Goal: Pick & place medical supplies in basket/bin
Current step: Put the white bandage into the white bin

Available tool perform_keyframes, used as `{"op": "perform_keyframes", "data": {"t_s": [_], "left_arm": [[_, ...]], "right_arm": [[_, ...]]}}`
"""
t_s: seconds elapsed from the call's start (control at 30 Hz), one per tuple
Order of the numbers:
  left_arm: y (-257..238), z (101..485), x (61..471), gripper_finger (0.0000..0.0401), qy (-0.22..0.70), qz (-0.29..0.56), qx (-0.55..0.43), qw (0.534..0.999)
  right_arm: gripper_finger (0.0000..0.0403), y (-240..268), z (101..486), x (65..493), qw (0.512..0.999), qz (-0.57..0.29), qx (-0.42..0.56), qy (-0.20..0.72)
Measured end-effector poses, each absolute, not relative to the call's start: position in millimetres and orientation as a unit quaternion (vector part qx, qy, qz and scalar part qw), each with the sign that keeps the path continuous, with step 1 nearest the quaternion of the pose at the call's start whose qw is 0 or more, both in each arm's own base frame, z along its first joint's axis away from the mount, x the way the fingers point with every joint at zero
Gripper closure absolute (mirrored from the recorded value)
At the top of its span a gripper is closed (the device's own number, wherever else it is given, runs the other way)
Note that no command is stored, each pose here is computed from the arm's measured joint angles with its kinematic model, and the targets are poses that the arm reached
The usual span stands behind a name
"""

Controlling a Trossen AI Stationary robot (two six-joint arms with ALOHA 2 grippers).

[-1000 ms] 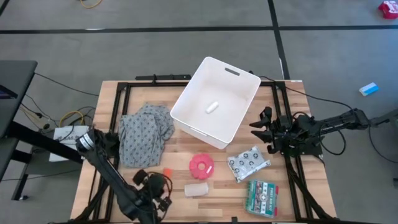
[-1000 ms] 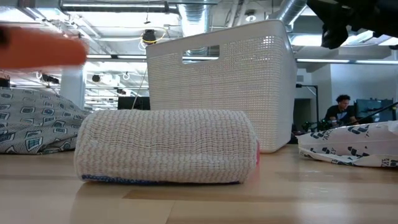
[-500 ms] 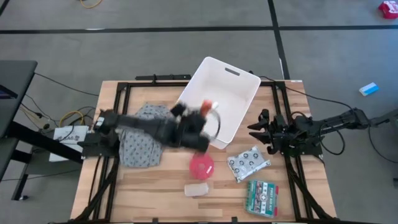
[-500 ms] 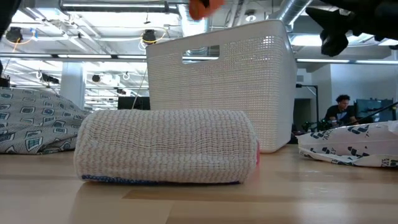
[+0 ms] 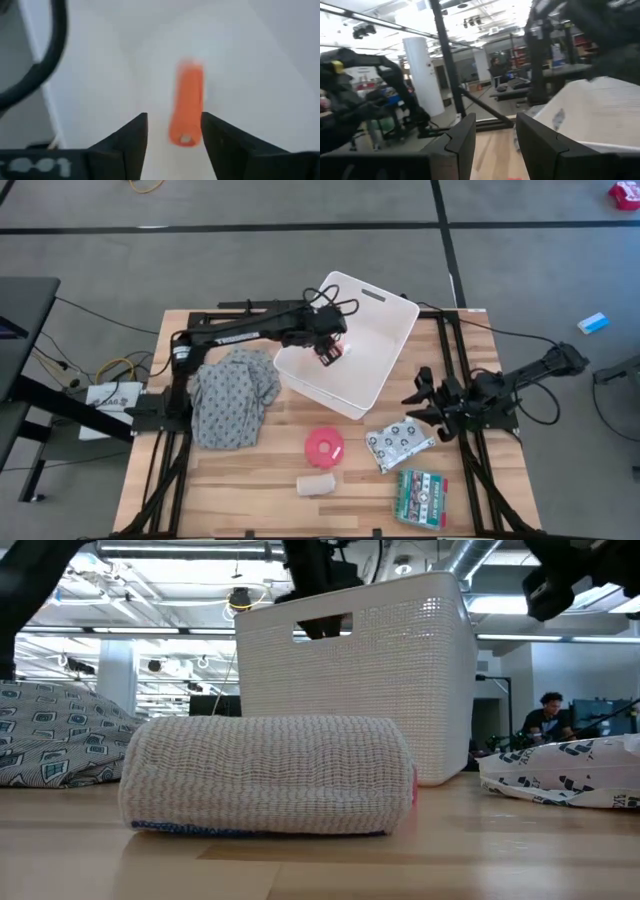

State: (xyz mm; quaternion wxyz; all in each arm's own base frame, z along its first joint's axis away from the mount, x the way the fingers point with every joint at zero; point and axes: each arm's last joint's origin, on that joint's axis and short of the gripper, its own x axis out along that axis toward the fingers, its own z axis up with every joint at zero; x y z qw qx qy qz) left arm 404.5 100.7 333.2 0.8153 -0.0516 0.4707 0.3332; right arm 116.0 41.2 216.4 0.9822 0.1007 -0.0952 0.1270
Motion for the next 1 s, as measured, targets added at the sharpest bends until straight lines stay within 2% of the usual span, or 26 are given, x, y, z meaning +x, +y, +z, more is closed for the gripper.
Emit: {"op": "perform_keyframes", "data": {"t_s": [0.2,0.43,0.57,0.73,1.0], "left_arm": [[102,335,409,0.0215,0.484,0.304,0.002,0.82],[81,398,392,0.0222,0.447,0.291,0.012,0.846],[61,419,369,0.0223,0.444,0.27,0.048,0.853],[37,442,334,0.0223,0.446,0.277,0.056,0.849],[-1,466,291,0.0223,0.435,0.279,0.08,0.852]], "right_arm": [[0.027,49,215,115,0.978,0.157,0.107,-0.085],[0.027,53,212,114,0.977,0.17,0.109,-0.067],[0.027,51,212,116,0.982,0.142,0.106,-0.071],[0.0266,45,222,116,0.985,0.089,0.077,-0.128],[0.0265,42,245,115,0.956,0.082,0.08,-0.269]]}}
